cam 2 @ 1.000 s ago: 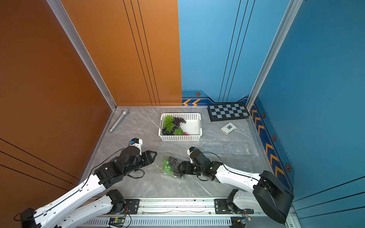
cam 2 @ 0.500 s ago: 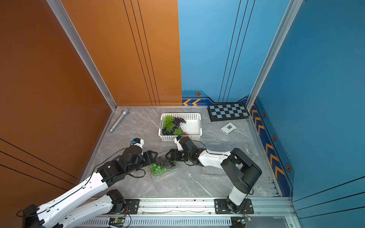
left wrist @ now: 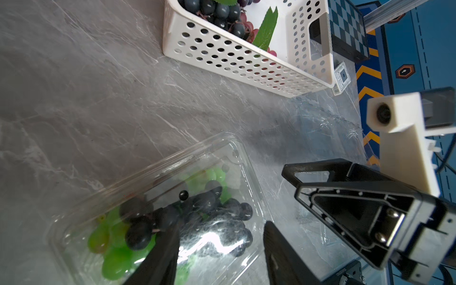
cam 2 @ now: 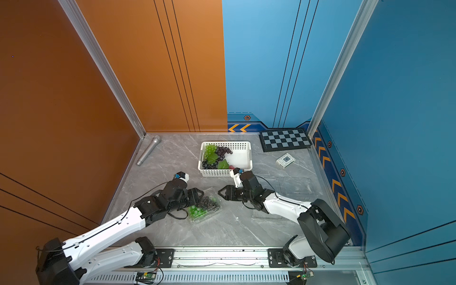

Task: Pack grapes into containers
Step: Adjust the packing box at the center of the board.

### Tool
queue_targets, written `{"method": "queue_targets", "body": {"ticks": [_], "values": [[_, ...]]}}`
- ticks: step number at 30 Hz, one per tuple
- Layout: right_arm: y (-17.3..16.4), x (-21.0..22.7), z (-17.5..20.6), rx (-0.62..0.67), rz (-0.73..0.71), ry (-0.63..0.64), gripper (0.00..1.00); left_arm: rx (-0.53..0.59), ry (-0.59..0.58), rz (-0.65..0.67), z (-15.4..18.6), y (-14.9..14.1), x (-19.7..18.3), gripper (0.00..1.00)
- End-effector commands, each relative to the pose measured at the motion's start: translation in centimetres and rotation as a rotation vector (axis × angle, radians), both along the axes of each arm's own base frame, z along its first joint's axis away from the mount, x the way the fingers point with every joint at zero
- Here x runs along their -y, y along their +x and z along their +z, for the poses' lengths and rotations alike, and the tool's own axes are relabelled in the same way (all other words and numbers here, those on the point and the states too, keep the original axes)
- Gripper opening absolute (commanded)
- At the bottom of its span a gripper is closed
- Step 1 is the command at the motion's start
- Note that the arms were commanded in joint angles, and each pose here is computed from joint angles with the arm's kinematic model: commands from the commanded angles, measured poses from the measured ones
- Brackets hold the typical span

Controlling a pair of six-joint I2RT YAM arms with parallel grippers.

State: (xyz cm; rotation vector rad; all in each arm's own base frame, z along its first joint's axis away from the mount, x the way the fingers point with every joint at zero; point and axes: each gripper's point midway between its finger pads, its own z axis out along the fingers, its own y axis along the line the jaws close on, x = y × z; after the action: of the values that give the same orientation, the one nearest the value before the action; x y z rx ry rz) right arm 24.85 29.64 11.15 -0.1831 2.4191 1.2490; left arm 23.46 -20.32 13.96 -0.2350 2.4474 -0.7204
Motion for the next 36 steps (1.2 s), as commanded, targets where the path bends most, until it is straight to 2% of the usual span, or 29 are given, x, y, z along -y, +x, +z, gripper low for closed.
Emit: {"method": "queue_targets", "body": {"ticks": [1, 5, 14, 22, 25, 28, 36], "values": [[-1.7, 0.5, -1.2, -0.04, 0.014, -0.002, 0.45, 0.022, -0.011, -0.057, 0.6, 0.2, 1.7, 0.55], [-2.9, -0.1, -1.9, -0.059, 0.031, 0.007, 0.34, 0.011, 0.018, -0.062, -0.3, 0.4, 2.1, 0.54], [-3.8, -1.1, -3.0, -0.079, 0.04, 0.033, 0.31, -0.02, 0.038, -0.058, -2.0, 0.2, 2.3, 0.54], [-4.4, -0.8, -4.0, -0.096, 0.026, 0.031, 0.32, -0.043, 0.039, -0.056, -3.0, -0.4, 2.2, 0.54], [-4.5, -0.5, -4.0, -0.095, 0.016, 0.031, 0.4, -0.046, 0.038, -0.054, -3.2, -0.6, 2.1, 0.54], [-4.5, -0.2, -3.6, -0.087, 0.006, 0.033, 0.44, -0.041, 0.036, -0.054, -3.1, -0.6, 2.0, 0.54], [-4.9, 0.5, -3.4, -0.084, 0.0, 0.021, 0.43, -0.038, 0.037, -0.049, -3.1, -0.7, 1.7, 0.54]]}}
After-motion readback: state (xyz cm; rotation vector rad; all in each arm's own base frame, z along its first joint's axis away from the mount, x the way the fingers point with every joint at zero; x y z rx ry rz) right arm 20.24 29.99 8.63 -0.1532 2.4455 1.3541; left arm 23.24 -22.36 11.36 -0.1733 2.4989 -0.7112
